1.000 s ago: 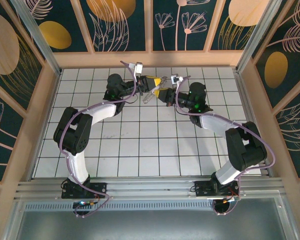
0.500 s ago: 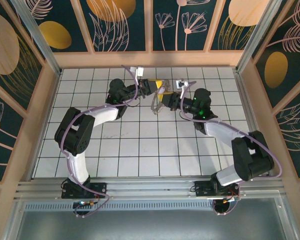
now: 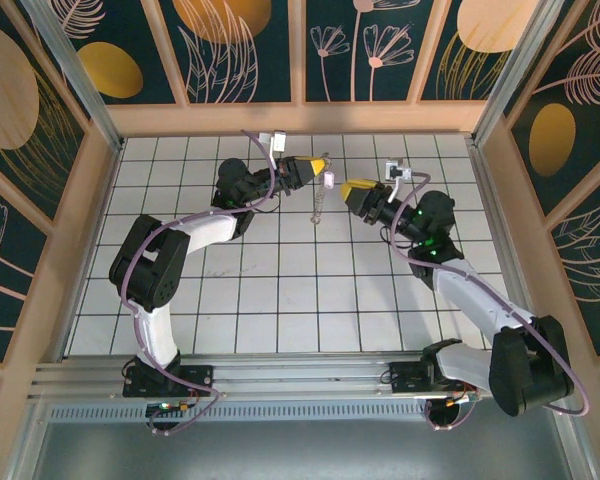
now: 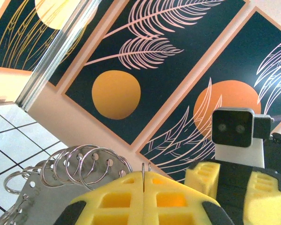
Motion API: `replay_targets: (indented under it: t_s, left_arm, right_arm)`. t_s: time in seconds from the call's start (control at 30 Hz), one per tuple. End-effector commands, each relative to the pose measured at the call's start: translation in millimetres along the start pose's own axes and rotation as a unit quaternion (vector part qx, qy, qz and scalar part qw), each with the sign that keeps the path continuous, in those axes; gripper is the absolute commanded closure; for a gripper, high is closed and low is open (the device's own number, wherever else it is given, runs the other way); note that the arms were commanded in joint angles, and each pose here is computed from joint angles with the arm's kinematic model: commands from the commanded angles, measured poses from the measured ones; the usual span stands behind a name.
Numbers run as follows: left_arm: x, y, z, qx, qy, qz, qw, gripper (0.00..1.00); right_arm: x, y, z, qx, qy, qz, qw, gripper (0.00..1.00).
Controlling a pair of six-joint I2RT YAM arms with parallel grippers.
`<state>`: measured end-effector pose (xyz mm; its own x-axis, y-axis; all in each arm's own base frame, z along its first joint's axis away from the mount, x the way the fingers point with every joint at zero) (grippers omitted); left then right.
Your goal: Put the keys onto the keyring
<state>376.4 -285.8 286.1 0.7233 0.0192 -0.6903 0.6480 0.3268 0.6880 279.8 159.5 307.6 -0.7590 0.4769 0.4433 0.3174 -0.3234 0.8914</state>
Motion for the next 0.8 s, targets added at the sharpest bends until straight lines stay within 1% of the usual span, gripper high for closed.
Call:
replay_targets:
  t_s: [0.0, 0.2, 0.4, 0.57, 0.77]
  left_arm:
    - [-29.8, 15.6, 0.3, -0.022, -0.035, 0.037, 0.998, 1.0]
    - [-31.3, 14.6, 1.7, -0.021, -0.035, 0.037, 0.998, 1.0]
    - [-30.8, 14.4, 2.4, -0.021, -0.035, 0.035, 0.999, 1.0]
    - [-29.8, 13.7, 2.4, -0.02, -0.034, 0.035, 0.999, 1.0]
    - [-30.0, 13.2, 3.0, -0.019, -0.035, 0.034, 0.999, 1.0]
  right_arm:
    - [-3.3, 25.4, 9.0, -0.038, -0.008, -0.002, 0.999, 0.67]
    - [-14.2, 33.5, 29.3, -0.054, 0.026, 0.027, 0.998, 0.66]
    - [-19.9, 28.6, 42.7, -0.057, 0.064, 0.059, 0.995, 0.65]
    - [-21.5, 22.6, 49.9, -0.052, 0.072, 0.066, 0.994, 0.68]
    - [-21.5, 20.0, 55.9, -0.048, 0.077, 0.069, 0.993, 0.68]
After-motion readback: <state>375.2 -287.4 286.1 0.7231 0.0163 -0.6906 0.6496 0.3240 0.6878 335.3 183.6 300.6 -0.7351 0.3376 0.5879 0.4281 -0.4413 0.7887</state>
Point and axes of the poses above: each hand's point on the last joint's axis, 136 mm out from that joint toward the fingers, its own z axis out along the fingers, its own x axis along the line the jaws close on, y = z × x, the point moved 7 cm from there along -z, back along the fingers, and after that the axes turned 6 degrees about -z, right-handed, at the moved point
